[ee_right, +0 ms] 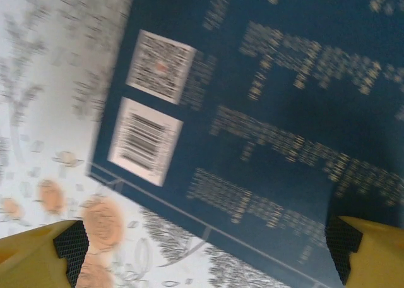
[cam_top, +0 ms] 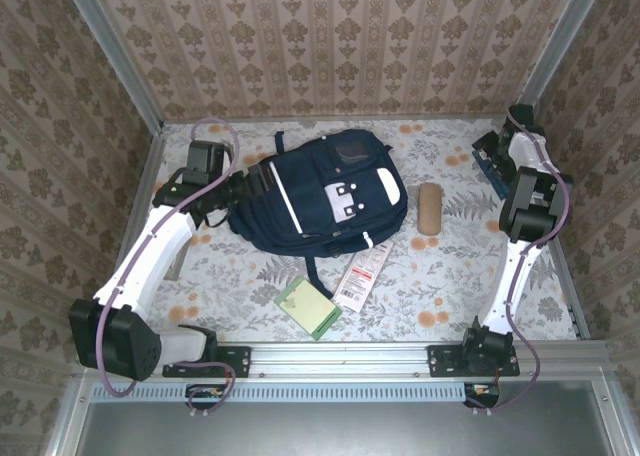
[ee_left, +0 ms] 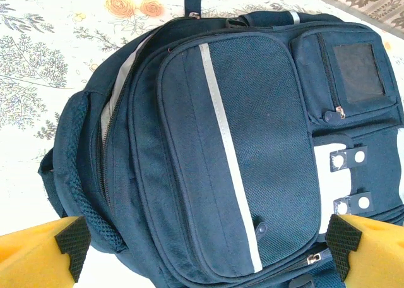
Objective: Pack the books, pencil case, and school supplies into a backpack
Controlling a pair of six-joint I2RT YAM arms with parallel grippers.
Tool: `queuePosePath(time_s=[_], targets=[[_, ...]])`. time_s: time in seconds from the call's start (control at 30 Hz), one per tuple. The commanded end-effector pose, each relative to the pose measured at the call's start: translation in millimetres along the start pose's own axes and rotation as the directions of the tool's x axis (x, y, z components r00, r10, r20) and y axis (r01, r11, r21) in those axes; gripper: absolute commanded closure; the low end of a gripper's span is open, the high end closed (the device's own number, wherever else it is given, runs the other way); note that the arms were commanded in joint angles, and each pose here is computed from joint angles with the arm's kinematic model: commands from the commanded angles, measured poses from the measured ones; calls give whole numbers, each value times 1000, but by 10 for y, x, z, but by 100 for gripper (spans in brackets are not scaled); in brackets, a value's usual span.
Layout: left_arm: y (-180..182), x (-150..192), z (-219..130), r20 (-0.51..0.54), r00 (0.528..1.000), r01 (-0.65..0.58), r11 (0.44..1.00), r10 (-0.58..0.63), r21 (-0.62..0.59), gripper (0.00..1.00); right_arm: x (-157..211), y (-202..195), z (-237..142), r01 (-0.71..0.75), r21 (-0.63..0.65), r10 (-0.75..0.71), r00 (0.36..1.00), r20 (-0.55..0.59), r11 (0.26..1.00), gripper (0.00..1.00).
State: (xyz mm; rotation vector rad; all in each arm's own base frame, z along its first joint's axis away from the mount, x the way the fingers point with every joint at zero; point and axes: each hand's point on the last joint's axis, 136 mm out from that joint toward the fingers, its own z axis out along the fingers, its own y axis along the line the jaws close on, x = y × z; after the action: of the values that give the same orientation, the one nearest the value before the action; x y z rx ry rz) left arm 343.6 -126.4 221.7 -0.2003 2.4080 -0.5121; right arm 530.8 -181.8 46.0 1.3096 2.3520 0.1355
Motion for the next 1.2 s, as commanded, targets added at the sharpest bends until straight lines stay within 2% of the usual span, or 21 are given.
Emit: queuePosePath(time_s=[0.0, 0.2, 0.47, 0.73, 0.83, 1.03, 1.17], targets=[[-51, -86, -22, 12, 1000, -9, 1000, 9, 25, 0, 184, -76, -24, -24, 22, 26, 996, -86, 999, 1], [-121, -101, -49, 23, 1000, -10, 997, 9, 73, 0, 474, -235, -87, -27, 37, 33, 987, -158, 999, 0], [-84, -23, -111, 25, 1000, 6, 996, -8, 88, 0, 1049, -372, -482, -47, 17, 50, 976, -213, 999, 1], [-142, 54, -204, 30, 1000, 4, 991, -8, 136, 0, 2136, -406, -821, 46, -14, -48, 938, -342, 999, 1], [-153, 88, -238, 28, 1000, 0, 989, -4, 145, 0, 2503, -429, -948, 68, -28, -74, 932, -355, 997, 0], [-201, 203, -254, 9, 1000, 11, 980, -13, 199, 0, 3052, -462, -1217, 75, -66, -93, 935, -341, 995, 0], [-240, 278, -256, -11, 1000, 12, 973, -10, 229, 0, 3285, -406, -1356, 89, -93, -115, 937, -330, 992, 0]])
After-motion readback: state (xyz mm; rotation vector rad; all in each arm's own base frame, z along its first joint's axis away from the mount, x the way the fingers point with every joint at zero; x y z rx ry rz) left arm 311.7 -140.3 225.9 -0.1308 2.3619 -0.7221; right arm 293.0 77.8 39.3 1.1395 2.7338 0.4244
